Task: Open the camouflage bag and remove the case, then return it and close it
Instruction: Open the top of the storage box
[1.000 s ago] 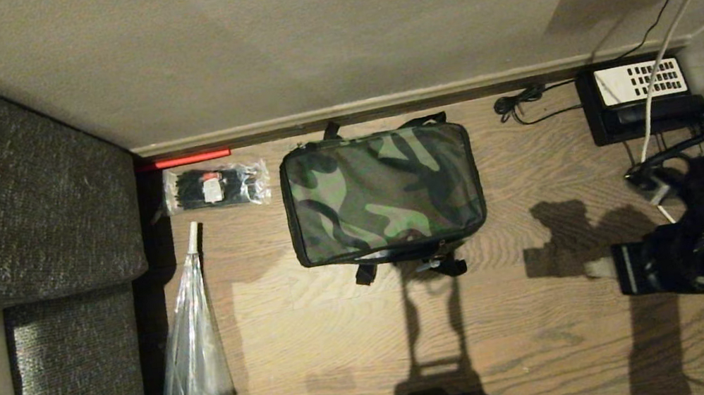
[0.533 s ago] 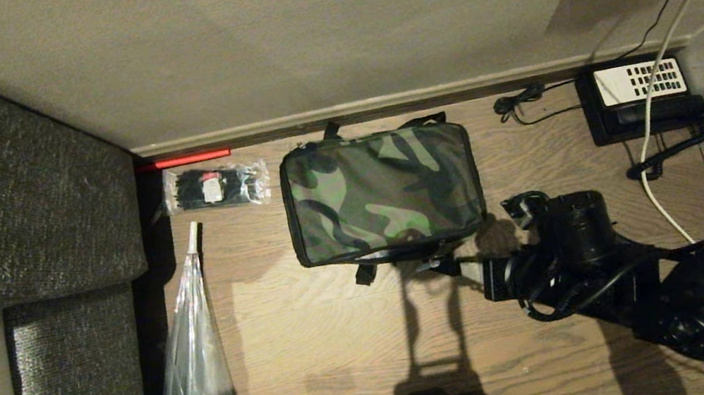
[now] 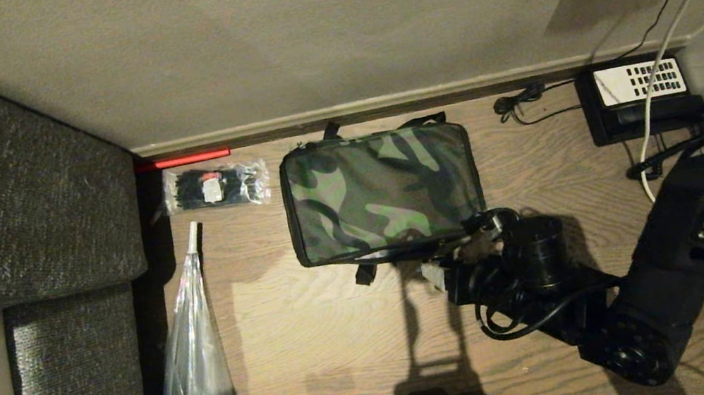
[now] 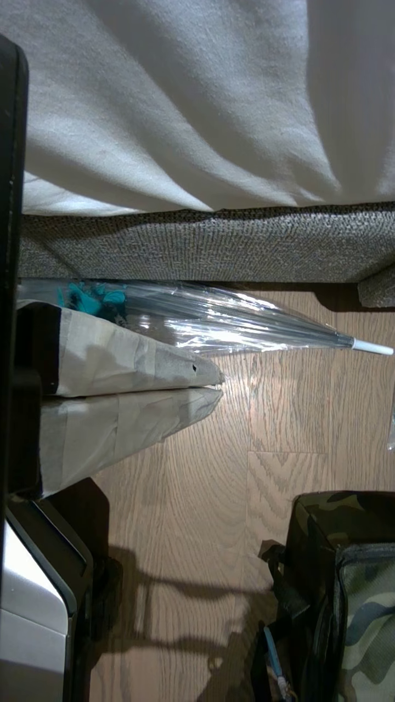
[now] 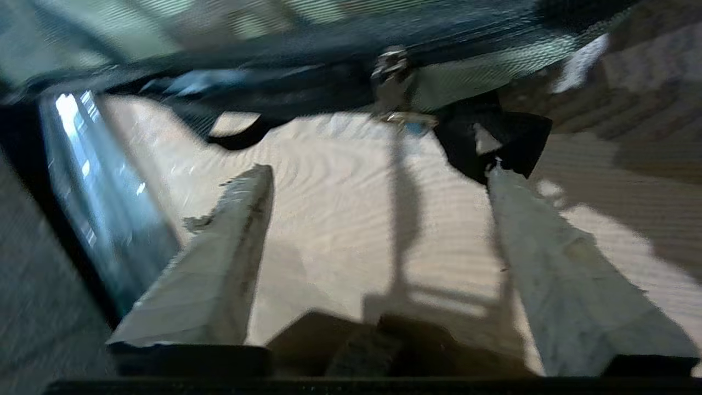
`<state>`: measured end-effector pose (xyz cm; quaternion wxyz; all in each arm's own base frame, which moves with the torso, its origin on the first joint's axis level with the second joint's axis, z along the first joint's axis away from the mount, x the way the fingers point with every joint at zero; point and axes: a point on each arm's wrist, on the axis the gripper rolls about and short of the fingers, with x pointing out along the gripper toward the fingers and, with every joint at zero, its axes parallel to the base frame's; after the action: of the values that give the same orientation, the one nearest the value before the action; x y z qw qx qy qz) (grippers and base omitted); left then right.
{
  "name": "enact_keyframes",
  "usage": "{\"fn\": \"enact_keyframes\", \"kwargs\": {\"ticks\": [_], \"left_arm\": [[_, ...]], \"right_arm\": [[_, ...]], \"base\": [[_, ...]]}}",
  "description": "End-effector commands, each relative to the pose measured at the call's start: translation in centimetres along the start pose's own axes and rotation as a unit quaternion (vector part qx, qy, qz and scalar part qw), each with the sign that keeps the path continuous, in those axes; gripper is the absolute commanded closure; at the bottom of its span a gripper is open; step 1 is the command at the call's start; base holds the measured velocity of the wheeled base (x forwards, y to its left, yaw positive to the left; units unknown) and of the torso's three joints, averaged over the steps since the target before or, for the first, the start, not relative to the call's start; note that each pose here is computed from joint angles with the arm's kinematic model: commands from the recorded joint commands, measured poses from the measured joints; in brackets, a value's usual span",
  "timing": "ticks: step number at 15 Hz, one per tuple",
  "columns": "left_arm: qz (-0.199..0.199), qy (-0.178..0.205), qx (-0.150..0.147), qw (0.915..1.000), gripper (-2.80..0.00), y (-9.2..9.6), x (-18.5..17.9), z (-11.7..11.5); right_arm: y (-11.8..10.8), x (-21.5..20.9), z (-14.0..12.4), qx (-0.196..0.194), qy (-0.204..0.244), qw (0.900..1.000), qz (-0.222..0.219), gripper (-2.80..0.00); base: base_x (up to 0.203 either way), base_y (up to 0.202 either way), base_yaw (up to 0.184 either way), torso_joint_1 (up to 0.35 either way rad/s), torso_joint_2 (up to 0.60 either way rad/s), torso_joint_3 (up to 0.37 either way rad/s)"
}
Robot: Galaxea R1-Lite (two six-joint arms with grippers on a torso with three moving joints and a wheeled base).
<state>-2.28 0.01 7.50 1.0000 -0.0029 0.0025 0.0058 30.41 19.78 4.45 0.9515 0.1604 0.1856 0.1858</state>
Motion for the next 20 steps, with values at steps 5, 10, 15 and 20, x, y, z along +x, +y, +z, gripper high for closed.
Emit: {"fn": "enact_keyframes", "kwargs": {"ticks": [5,10,15,20], "left_arm": [[0.000,0.001,0.000,1.0000,0.00,0.0,0.0,-0.1],[0.000,0.001,0.000,1.0000,0.00,0.0,0.0,-0.1],[0.000,0.001,0.000,1.0000,0.00,0.0,0.0,-0.1],[0.000,0.001,0.000,1.0000,0.00,0.0,0.0,-0.1]], "right_arm": [[-0.1,2.9,-1.1,0.007,-0.046,0.999,0.004,-2.80],[-0.3,3.5,-1.6,0.007,-0.054,0.998,0.008,-2.80],[-0.3,3.7,-1.7,-0.002,-0.060,0.998,0.000,0.00],[-0.4,3.6,-1.6,-0.015,-0.062,0.998,0.000,0.00]], "base": [[0.000,0.000,0.000,0.000,0.00,0.000],[0.000,0.000,0.000,0.000,0.00,0.000],[0.000,0.000,0.000,0.000,0.00,0.000],[0.000,0.000,0.000,0.000,0.00,0.000]]}}
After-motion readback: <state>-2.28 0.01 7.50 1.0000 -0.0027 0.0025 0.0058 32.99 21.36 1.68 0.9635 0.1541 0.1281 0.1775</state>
